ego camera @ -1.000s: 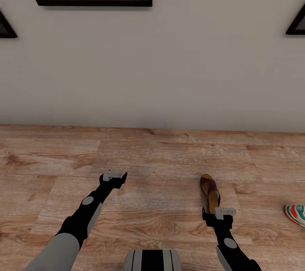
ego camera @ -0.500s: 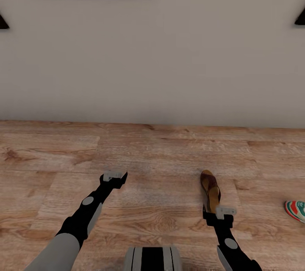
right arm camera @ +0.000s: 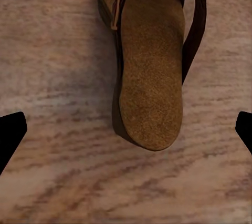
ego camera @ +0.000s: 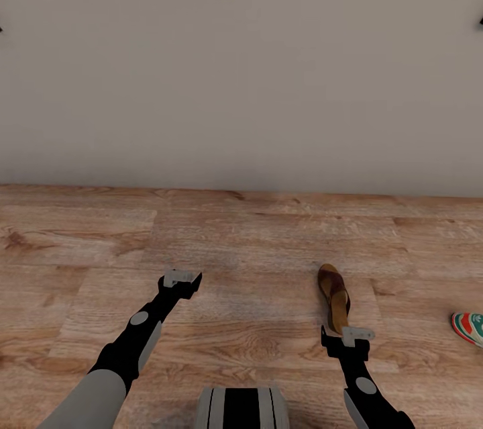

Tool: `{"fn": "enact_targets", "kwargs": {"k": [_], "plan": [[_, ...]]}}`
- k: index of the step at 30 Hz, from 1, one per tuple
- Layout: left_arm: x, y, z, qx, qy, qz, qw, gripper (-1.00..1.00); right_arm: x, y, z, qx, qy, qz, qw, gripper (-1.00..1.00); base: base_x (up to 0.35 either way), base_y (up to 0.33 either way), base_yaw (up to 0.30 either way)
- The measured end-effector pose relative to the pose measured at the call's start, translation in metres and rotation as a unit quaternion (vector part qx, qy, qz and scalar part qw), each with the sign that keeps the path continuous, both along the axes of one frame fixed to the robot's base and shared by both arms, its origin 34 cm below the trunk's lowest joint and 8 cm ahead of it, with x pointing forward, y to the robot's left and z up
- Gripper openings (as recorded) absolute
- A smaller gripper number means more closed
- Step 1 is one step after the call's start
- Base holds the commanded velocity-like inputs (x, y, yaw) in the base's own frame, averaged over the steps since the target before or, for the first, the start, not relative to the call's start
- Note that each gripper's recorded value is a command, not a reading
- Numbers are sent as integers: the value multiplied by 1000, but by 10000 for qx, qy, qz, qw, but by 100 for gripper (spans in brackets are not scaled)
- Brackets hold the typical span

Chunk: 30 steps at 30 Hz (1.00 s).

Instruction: Pick up the two gym shoes and the two sandals from the corridor floor and place them onto the hallstand (shoe rack) in the corridor, making sure they are on the rack and not on the floor. Arrange them so the two gym shoes are next to each other and the two sandals are next to each other.

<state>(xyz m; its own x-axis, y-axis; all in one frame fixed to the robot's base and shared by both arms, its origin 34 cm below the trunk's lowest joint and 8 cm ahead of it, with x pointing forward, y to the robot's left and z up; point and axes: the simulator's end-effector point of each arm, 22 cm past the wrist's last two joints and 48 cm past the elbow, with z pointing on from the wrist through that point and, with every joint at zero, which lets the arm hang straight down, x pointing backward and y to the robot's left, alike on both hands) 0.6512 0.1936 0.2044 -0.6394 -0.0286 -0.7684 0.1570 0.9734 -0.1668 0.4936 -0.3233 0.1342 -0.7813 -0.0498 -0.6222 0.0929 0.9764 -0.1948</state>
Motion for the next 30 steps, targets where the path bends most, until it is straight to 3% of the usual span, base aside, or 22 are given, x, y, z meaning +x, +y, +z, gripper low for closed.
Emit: {"fn": "enact_targets", "kwargs": {"k": [14, 30], "plan": [[-16, 0, -29, 0, 249, 0, 9997, 100, -19, 0, -21, 0, 255, 0, 9997, 100, 0, 0, -87], [-12, 1, -27, 8, 188, 19, 9998, 100, -21, 2, -23, 11, 279, -2, 9996, 100, 0, 0, -15]]}}
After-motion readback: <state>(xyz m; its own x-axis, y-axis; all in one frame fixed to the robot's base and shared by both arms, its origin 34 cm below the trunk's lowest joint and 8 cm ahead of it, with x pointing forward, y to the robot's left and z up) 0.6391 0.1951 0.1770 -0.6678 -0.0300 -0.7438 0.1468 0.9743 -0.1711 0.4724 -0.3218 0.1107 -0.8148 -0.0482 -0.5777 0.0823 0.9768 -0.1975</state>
